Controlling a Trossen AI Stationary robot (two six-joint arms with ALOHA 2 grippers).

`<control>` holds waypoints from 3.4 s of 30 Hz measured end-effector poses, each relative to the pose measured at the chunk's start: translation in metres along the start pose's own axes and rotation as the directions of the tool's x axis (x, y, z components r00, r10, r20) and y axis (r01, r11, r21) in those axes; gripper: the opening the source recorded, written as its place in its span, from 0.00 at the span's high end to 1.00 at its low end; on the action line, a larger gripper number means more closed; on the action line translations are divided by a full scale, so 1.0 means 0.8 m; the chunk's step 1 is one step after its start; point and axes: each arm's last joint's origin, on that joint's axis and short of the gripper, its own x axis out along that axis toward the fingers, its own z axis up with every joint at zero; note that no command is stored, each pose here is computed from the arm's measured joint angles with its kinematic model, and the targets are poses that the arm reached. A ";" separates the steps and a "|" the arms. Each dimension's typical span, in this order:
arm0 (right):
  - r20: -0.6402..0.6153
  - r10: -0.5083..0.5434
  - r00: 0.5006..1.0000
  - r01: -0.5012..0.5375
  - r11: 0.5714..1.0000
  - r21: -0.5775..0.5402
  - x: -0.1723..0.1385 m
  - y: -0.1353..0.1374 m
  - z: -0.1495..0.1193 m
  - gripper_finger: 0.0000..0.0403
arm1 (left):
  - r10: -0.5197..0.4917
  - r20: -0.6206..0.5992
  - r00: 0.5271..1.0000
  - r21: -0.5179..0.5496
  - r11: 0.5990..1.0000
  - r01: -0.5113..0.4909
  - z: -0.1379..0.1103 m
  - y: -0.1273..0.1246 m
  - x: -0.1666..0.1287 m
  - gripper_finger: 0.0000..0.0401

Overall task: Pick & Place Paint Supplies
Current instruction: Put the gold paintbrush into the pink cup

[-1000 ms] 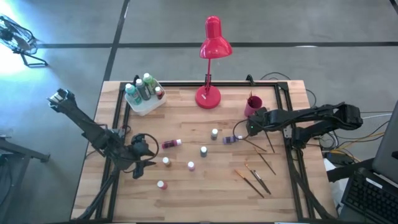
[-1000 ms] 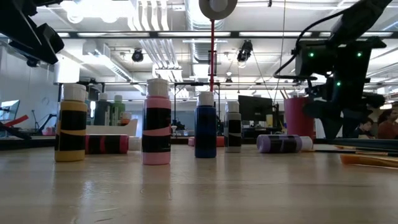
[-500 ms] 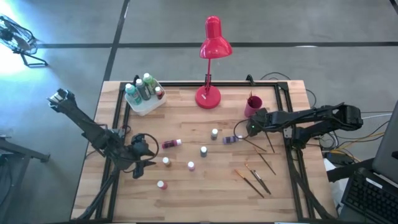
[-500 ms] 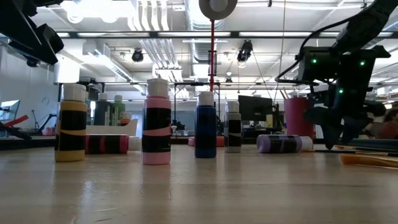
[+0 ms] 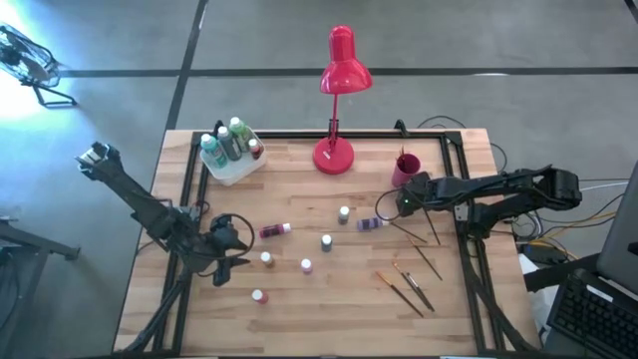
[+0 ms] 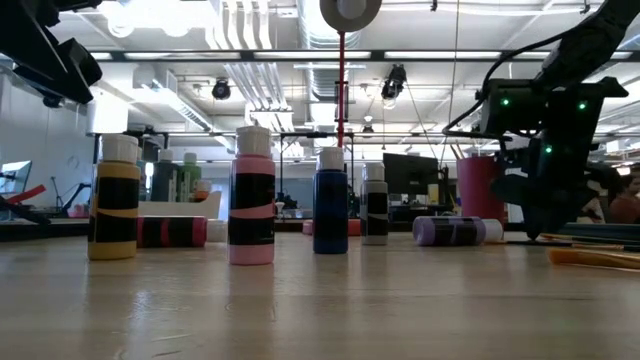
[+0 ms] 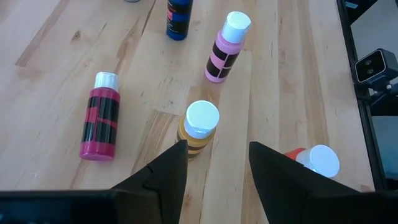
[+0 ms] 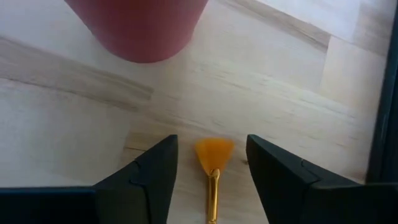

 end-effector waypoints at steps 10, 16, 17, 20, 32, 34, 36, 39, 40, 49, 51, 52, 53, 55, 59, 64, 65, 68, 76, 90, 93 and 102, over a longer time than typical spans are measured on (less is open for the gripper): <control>-0.010 -0.004 1.000 0.004 1.000 -0.007 0.003 -0.003 -0.004 0.66 | 0.000 0.000 1.000 -0.004 1.000 0.000 0.000 0.000 0.000 0.56; -0.014 -0.011 1.000 0.011 1.000 -0.019 0.004 -0.003 -0.005 0.74 | 0.000 0.000 1.000 -0.010 1.000 0.000 0.000 0.000 0.000 0.56; -0.015 -0.012 1.000 0.012 1.000 -0.020 0.004 -0.004 -0.005 0.76 | 0.000 0.000 1.000 -0.010 1.000 0.000 0.000 0.000 0.000 0.56; -0.017 -0.016 1.000 0.016 1.000 -0.022 0.004 -0.004 -0.006 0.82 | 0.000 0.000 1.000 -0.010 1.000 0.000 0.000 0.000 0.000 0.56; -0.053 -0.061 0.997 0.057 0.995 -0.078 -0.001 -0.008 -0.005 0.98 | -0.005 -0.005 1.000 -0.020 1.000 0.005 0.000 0.000 0.000 0.56; -0.072 -0.082 0.994 0.075 0.992 -0.097 -0.007 -0.009 -0.004 0.98 | -0.008 -0.008 1.000 -0.026 1.000 0.008 0.000 0.000 0.000 0.56; -0.046 -0.066 0.997 0.062 0.994 -0.094 -0.018 -0.006 0.005 0.98 | -0.010 -0.010 1.000 -0.030 1.000 0.009 0.000 0.000 0.000 0.56; -0.023 -0.076 0.997 0.073 0.992 -0.108 -0.037 -0.007 0.015 0.98 | -0.010 -0.009 1.000 -0.036 0.999 0.009 0.000 0.000 0.000 0.56; 0.003 -0.067 0.998 0.067 0.992 -0.110 -0.045 -0.006 0.019 0.98 | -0.010 -0.009 1.000 -0.036 0.999 0.009 0.000 0.000 0.000 0.56; 0.290 -0.072 0.954 0.093 0.994 -0.060 -0.143 -0.023 0.061 0.98 | -0.010 -0.008 1.000 -0.036 0.999 0.010 0.000 0.000 0.000 0.56; 0.365 -0.056 0.929 0.076 0.996 -0.041 -0.163 -0.026 0.069 0.98 | -0.010 -0.008 1.000 -0.037 0.999 0.009 0.000 0.000 0.000 0.56; 0.401 -0.047 0.915 0.069 0.997 -0.041 -0.172 -0.027 0.072 0.98 | -0.009 -0.008 1.000 -0.037 0.999 0.009 0.000 0.000 0.000 0.56; 0.437 -0.036 0.899 0.058 0.998 -0.037 -0.182 -0.028 0.075 0.98 | -0.010 -0.008 1.000 -0.037 0.999 0.009 0.000 0.000 0.000 0.56; 0.506 -0.012 0.862 0.033 0.999 -0.033 -0.199 -0.028 0.079 0.98 | -0.009 -0.008 1.000 -0.038 0.999 0.009 0.000 0.000 0.000 0.56; 0.625 0.071 0.777 -0.047 0.997 -0.054 -0.226 -0.020 0.082 0.98 | -0.009 -0.008 1.000 -0.038 0.999 0.009 0.000 0.000 0.000 0.56; 0.725 0.193 0.661 -0.130 0.981 -0.142 -0.240 -0.001 0.083 0.98 | -0.008 -0.007 1.000 -0.025 1.000 0.008 0.000 0.000 0.000 0.56; 0.743 0.207 0.636 -0.139 0.978 -0.154 -0.241 0.002 0.084 0.98 | -0.008 -0.007 1.000 -0.021 1.000 0.008 0.000 0.000 0.000 0.56; 0.797 0.236 0.556 -0.145 0.972 -0.186 -0.242 0.007 0.087 0.98 | -0.008 -0.007 1.000 -0.021 1.000 0.007 0.000 0.000 0.000 0.56; 0.910 0.316 0.270 -0.238 0.937 -0.255 -0.215 0.003 0.088 0.98 | 0.002 0.002 1.000 0.014 1.000 -0.002 0.000 0.000 0.000 0.56; 0.960 0.206 0.189 -0.282 0.948 -0.148 -0.143 -0.022 0.087 0.98 | 0.029 0.029 0.999 0.030 0.999 -0.030 0.001 0.001 0.000 0.56; 0.967 0.185 0.175 -0.280 0.951 -0.131 -0.132 -0.025 0.085 0.98 | 0.034 0.033 0.999 0.030 0.999 -0.035 0.001 0.001 0.000 0.56; 0.960 0.203 0.192 -0.304 0.943 -0.139 -0.095 -0.021 0.076 0.98 | 0.036 0.034 0.999 0.030 0.999 -0.037 0.001 0.001 0.000 0.56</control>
